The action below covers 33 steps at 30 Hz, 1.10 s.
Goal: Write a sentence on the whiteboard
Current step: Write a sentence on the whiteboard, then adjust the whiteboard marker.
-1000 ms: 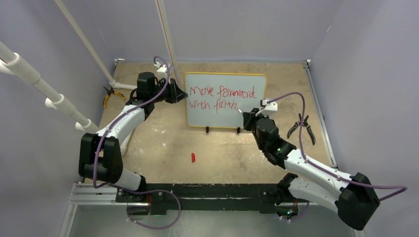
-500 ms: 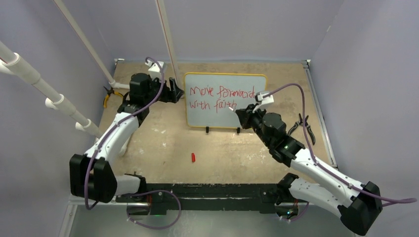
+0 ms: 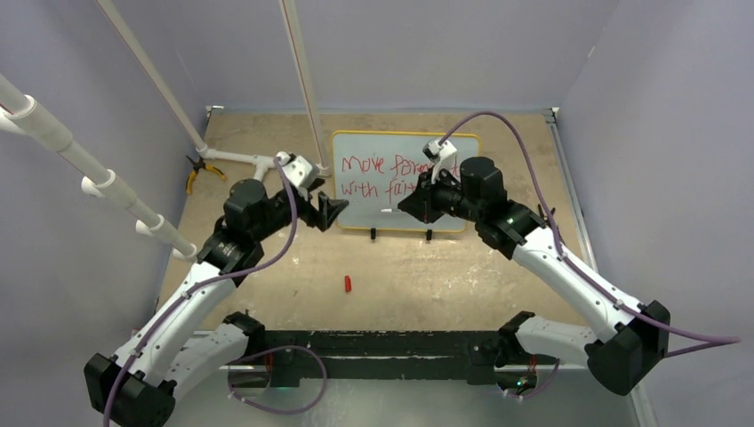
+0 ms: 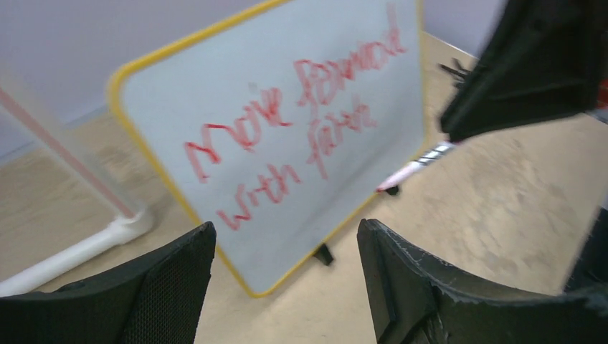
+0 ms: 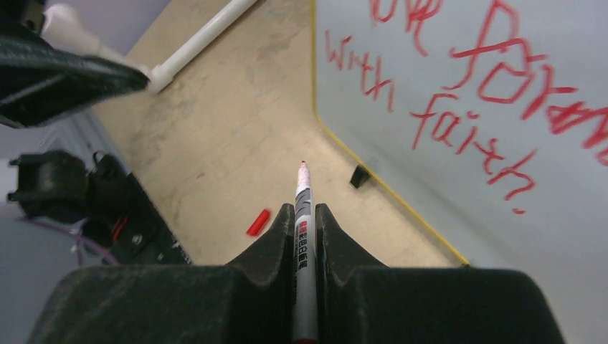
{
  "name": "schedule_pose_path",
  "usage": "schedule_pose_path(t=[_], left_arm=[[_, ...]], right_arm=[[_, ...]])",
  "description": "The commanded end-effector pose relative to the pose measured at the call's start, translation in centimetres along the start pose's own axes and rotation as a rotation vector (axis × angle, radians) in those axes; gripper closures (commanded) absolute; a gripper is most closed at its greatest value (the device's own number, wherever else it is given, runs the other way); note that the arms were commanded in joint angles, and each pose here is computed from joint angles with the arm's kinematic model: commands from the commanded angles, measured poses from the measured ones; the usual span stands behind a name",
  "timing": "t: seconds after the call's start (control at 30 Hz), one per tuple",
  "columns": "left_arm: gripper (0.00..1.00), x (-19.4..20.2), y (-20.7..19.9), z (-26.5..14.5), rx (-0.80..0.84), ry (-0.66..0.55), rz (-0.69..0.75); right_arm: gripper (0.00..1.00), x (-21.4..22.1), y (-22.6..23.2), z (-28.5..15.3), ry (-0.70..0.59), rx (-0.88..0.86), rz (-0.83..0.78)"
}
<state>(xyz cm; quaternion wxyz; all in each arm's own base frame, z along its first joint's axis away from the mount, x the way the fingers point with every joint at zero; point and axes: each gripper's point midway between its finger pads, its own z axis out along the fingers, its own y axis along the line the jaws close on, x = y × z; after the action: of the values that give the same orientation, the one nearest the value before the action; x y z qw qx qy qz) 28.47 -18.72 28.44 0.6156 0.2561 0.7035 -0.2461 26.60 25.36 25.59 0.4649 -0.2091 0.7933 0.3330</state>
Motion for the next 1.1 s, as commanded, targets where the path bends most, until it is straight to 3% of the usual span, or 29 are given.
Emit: schedule_pose_path(t=[0.0,0.23,0.5,0.67,0.7,0.93,1.0,1.07], left_arm=[[0.28,1.3,-6.9,-0.3,0.329,-0.006,0.045],[0.28,5.7,-13.3,0.0,0.574,0.151,0.053],[0.28,7.2,-13.3,1.4,0.516,0.205,0.052],[0.29,8.1,-14.5,1.6,0.57,0.234,0.027],[0.32,8.3,-14.7,1.7,0.577,0.243,0.024],[0.78,8.7,-15.9,2.1,0.616,0.266,-0.025],[0.96,8.7,-15.9,2.1,0.609,0.269,-0.029],[1.0,8.6,-15.5,2.1,0.577,0.269,-0.044]], right_arm=[[1.0,0.4,4.6,-1.2,0.099,-0.26,-0.038],[1.0,2.2,5.9,-1.0,0.2,-0.37,-0.05],[1.0,4.6,6.4,-1.0,0.273,-0.448,-0.031],[1.0,4.8,7.0,-1.0,0.276,-0.491,-0.034],[1.0,4.8,7.0,-1.0,0.278,-0.496,-0.036],[1.0,4.8,7.1,-0.8,0.287,-0.509,-0.044],[0.91,4.1,7.2,-0.9,0.257,-0.506,-0.041],[0.74,3.2,7.1,-0.8,0.214,-0.466,0.005]])
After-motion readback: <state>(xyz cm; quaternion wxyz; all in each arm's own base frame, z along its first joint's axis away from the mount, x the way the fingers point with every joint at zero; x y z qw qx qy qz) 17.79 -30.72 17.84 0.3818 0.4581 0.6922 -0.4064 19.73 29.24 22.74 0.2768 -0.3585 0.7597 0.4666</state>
